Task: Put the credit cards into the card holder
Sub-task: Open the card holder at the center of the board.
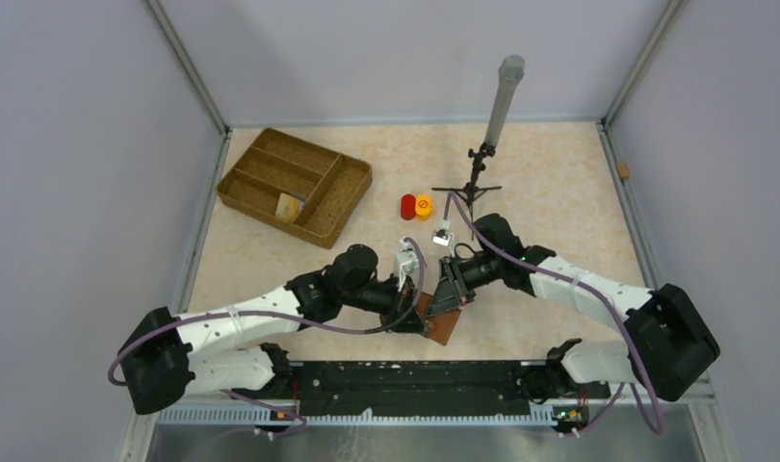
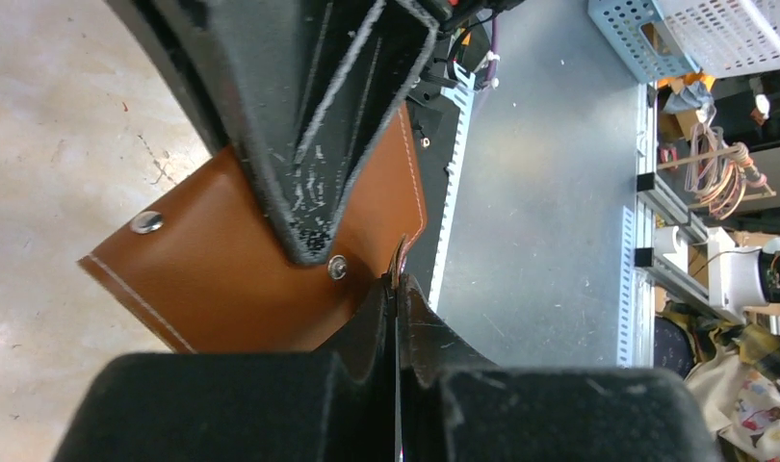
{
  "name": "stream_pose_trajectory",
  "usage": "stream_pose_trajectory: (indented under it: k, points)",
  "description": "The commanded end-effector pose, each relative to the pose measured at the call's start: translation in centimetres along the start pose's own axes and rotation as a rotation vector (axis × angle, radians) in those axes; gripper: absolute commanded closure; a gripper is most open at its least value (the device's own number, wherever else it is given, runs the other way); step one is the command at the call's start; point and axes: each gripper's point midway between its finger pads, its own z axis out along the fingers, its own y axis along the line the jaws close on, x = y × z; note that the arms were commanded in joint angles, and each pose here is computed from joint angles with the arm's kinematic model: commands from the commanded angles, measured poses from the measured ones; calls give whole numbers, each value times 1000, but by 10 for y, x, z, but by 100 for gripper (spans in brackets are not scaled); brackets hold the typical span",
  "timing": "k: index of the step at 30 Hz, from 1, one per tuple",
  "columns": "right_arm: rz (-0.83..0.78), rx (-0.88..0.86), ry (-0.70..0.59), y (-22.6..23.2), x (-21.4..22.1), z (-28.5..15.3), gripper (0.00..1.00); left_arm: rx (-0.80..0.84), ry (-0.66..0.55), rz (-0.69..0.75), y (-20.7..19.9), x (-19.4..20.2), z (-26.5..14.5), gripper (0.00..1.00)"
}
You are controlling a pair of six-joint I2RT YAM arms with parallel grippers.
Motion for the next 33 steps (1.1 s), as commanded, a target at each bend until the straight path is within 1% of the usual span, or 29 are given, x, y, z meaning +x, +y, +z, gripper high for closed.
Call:
stream_pose_trajectory:
  k: [1, 3, 5, 6, 7, 8, 9, 11, 12, 14, 16, 18, 20, 22, 26, 30, 32, 33]
  points:
    - [16, 110, -56, -18, -22, 8, 100, 89, -95, 140, -31, -26, -4, 100]
    - [37, 150, -70, -28, -25, 8, 100, 64, -86, 138, -26, -22, -4, 100]
    - [42, 199, -111, -36, -32, 2, 100, 1, -66, 119, -12, -13, -5, 100]
    - [34, 229, -139, -38, -37, -2, 100, -39, -65, 102, -6, -10, -8, 94]
    - [27, 263, -167, -40, -41, -6, 100, -94, -66, 74, 3, -6, -10, 84]
    - [-2, 294, -203, -39, -47, -13, 100, -140, -75, 49, 11, -3, -14, 76]
    - [-17, 319, -232, -39, -51, -17, 100, -181, -99, 29, 17, -2, -18, 66]
    - [-50, 359, -296, -37, -60, -26, 100, -277, -193, -33, 29, -9, -30, 43]
    - [-62, 380, -327, -38, -64, -31, 100, -321, -248, -63, 34, -14, -36, 35]
    - [-88, 386, -367, -34, -69, -36, 100, -367, -375, -130, 39, -28, -48, 24]
    - [-116, 368, -400, -27, -72, -38, 100, -392, -492, -176, 42, -44, -57, 16]
    - [-143, 365, -438, -21, -76, -40, 100, -402, -584, -263, 43, -60, -62, 12]
    - [-176, 364, -474, -13, -80, -40, 100, -364, -634, -327, 38, -74, -59, 8]
    - [-214, 351, -502, -4, -83, -39, 100, -356, -657, -394, 41, -80, -54, 5]
    - [-262, 308, -526, 12, -83, -35, 100, -384, -663, -479, 56, -78, -44, 2]
    - [-286, 270, -518, 21, -77, -34, 100, -405, -652, -535, 67, -71, -38, 2]
    - [-286, 270, -521, 21, -75, -35, 100, -388, -653, -543, 67, -71, -36, 7]
    - [-286, 274, -527, 21, -76, -36, 100, -382, -651, -545, 67, -71, -35, 11]
